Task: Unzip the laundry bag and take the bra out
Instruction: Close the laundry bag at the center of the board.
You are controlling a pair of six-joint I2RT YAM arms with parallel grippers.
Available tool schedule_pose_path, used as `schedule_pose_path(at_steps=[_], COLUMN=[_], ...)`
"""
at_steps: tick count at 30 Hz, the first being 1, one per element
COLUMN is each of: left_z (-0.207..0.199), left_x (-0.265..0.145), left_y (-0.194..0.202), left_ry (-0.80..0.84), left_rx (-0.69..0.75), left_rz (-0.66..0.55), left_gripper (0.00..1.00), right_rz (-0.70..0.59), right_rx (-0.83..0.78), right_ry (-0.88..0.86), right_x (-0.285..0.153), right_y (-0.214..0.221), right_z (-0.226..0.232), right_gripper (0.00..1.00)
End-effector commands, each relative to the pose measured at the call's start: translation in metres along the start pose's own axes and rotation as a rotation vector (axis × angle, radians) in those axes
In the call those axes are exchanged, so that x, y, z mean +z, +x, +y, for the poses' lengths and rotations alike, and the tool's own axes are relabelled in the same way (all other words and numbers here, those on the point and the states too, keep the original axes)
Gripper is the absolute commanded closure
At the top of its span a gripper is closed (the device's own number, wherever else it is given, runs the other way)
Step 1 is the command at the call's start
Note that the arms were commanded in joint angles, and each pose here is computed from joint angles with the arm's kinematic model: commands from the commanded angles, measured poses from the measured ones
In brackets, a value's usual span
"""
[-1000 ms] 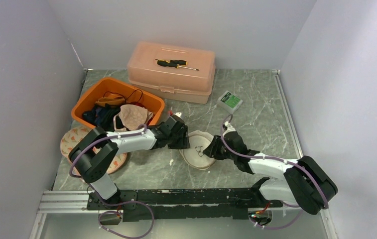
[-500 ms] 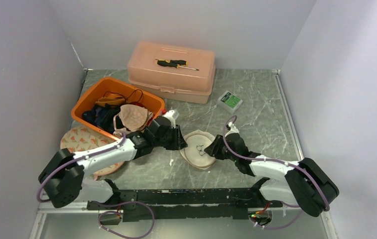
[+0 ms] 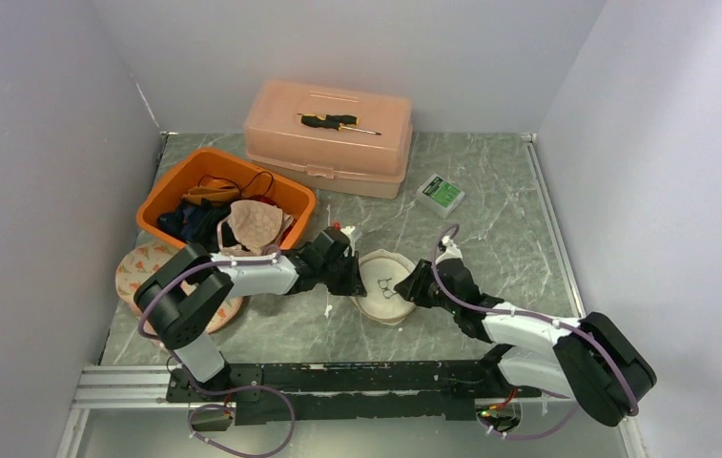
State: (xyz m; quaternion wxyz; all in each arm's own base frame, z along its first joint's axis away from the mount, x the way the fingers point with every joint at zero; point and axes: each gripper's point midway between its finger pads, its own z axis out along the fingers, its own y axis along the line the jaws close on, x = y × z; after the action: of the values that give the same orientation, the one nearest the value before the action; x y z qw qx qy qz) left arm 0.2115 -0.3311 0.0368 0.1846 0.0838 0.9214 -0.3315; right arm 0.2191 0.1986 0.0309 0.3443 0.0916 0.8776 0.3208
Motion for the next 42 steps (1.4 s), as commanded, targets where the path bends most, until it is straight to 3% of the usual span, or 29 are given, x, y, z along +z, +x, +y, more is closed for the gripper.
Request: schedule_pose_path(at_steps=[1,21,26,28,32,34,37,42], left_z=[-0.005,0.022,0.003,-0.009,-0.035,-0.045,-0.048,-0.026], left_x=[0.011,0.023,0.009,-0.004,-0.037,-0.055,-0.082,-0.128], left_y=[-0.017,0.005,-0.011,-0.022,-0.039,-0.043,-0.045,-0.040], left_ry=[-0.003,-0.037,0.009,0.025,0.082,0.107,0.110,0.018], left_rx=[0.010,-0.006,0.056,0.090,0.126,0.127,0.119,0.087], left_rz=[-0.048,-0.032,-0.074,-0.104,-0.161,-0.191,-0.235,-0.335], left_gripper=[0.97,0.97,0.97,0.92,0.60,0.49,0.43,0.42], right_rz=[-0.025,-0.046,-0.169,-0.222,-0.260,-0.257,-0.213,-0.134], right_rx=[-0.008,-0.028,-0.139,-0.191,-0.262,-0.295,-0.341,-0.435], right_ry=[0.034,-0.002,-0.106,-0.139,-0.181,-0.203,-0.189,-0.190], right_x=[-0.003,-0.016,-0.040,-0.055,-0.079,-0.086,-0.086,-0.076], right_y=[-0.002,-0.005,-0.042,-0.061,-0.075,-0.074,-0.067,-0.041], right_z=[-0.009,-0.003,0.033,0.050,0.071,0.080,0.088,0.108], right_gripper=[0.62,0.49,0.45,0.40,0.36,0.33,0.32,0.32])
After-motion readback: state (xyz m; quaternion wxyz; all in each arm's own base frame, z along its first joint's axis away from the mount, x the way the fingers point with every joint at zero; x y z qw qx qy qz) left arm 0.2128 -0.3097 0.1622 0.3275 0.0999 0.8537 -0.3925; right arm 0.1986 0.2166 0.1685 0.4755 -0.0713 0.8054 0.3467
